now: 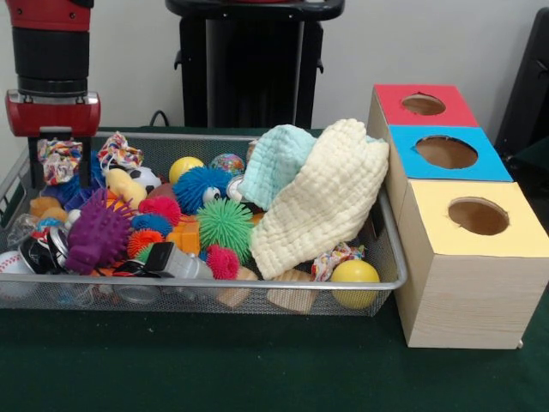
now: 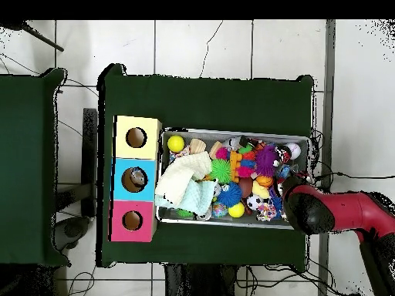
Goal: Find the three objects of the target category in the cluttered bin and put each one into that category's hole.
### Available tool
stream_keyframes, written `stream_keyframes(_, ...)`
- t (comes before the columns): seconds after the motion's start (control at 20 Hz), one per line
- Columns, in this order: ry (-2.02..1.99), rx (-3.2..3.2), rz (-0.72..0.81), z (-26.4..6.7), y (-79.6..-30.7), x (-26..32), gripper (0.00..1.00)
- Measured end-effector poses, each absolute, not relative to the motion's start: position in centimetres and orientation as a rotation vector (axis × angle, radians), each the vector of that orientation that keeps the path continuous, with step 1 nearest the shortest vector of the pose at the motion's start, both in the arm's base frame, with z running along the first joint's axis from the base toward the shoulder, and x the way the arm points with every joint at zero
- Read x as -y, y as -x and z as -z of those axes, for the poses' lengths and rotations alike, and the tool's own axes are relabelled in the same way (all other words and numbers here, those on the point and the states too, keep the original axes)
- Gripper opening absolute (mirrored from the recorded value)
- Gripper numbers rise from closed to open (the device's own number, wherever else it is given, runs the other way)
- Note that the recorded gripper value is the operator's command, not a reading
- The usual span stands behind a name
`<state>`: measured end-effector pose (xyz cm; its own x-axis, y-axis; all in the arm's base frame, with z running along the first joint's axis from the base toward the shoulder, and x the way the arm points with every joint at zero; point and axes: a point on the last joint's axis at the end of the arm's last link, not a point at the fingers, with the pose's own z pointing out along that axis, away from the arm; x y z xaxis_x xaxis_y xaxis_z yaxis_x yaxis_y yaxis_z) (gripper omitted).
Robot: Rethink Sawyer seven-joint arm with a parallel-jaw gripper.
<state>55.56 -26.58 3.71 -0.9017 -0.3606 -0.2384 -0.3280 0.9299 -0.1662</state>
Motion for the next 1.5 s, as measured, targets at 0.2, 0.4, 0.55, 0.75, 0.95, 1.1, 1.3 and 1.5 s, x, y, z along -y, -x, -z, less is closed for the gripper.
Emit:
stream_keyframes(0.2,0.545,-2.812,0.199,-3.5,-55.4,26.8,1.0)
stream_keyframes(0.4,0.568,-2.804,0.214,-3.4,-55.4,26.9,1.0)
stream_keyframes(0.55,0.572,-2.795,0.217,-3.5,-55.5,27.1,1.0)
stream_keyframes(0.75,0.551,-2.789,0.215,-3.7,-55.4,27.8,1.0)
stream_keyframes(0.95,0.539,-2.783,0.212,-4.0,-55.5,28.2,1.0)
stream_keyframes(1.1,0.525,-2.777,0.208,-4.2,-55.7,28.4,1.0)
stream_keyframes(1.3,0.523,-2.774,0.209,-4.3,-55.8,28.5,1.0)
stream_keyframes(1.5,0.535,-2.771,0.214,-4.3,-55.9,28.4,1.0)
